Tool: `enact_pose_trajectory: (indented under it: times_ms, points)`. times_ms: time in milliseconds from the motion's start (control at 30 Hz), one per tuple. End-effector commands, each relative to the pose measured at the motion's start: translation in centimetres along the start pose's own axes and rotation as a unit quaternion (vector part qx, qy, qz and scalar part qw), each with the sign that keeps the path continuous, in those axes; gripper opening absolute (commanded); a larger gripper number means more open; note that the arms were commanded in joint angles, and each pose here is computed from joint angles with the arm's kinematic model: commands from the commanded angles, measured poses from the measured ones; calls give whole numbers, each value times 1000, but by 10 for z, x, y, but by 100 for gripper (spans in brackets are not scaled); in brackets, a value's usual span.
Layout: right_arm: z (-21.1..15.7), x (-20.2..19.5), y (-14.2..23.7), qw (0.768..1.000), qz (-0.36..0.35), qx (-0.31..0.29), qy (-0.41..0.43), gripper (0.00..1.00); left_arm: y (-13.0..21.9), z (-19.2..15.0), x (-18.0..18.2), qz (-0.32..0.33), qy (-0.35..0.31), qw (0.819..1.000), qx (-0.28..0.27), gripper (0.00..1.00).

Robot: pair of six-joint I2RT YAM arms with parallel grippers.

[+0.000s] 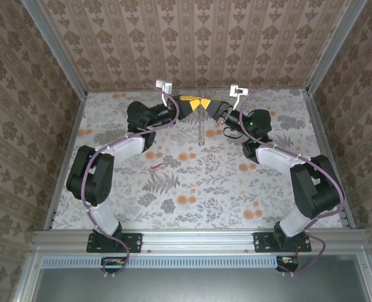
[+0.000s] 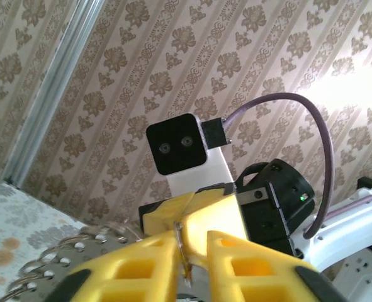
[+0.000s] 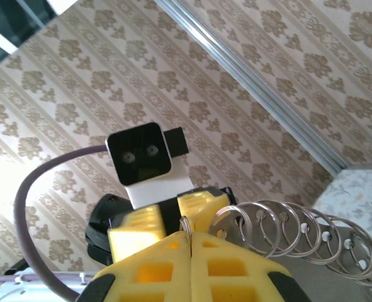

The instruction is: Put the keys on the keyring

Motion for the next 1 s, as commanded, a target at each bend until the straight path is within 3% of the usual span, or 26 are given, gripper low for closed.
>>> enact_pose_trajectory:
  times_ms: [0,167,467,733,900,967]
  points:
    - [3,24,-1,997,-12,50,54,0,2,16,-4,-6,-30,999,-18,28]
    - [9,34,4,989,-60,97,95,0,26,31,3,25,-43,998,-25,39]
    - [22,51,18,971,-95,160,149,0,39,40,5,29,-43,998,23,42]
    - [19,62,22,948,-93,238,189,0,29,34,-5,10,-53,992,113,43]
    - [17,64,22,939,-93,267,195,0,12,21,-28,-5,-71,972,223,43]
    - [17,64,22,938,-92,273,195,0,3,17,-37,-22,-77,967,242,43]
Point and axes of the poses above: each hand's point on the last joint's axis, 136 mm out from that joint toward the fingers, its own y axis back along the fingers, its own x axis along the line the jaws close on, z = x × y, the point moved 10 cm from there along y, back along the fingers, and after that the axes turned 15 degrees about -y, right-handed, at the moved point
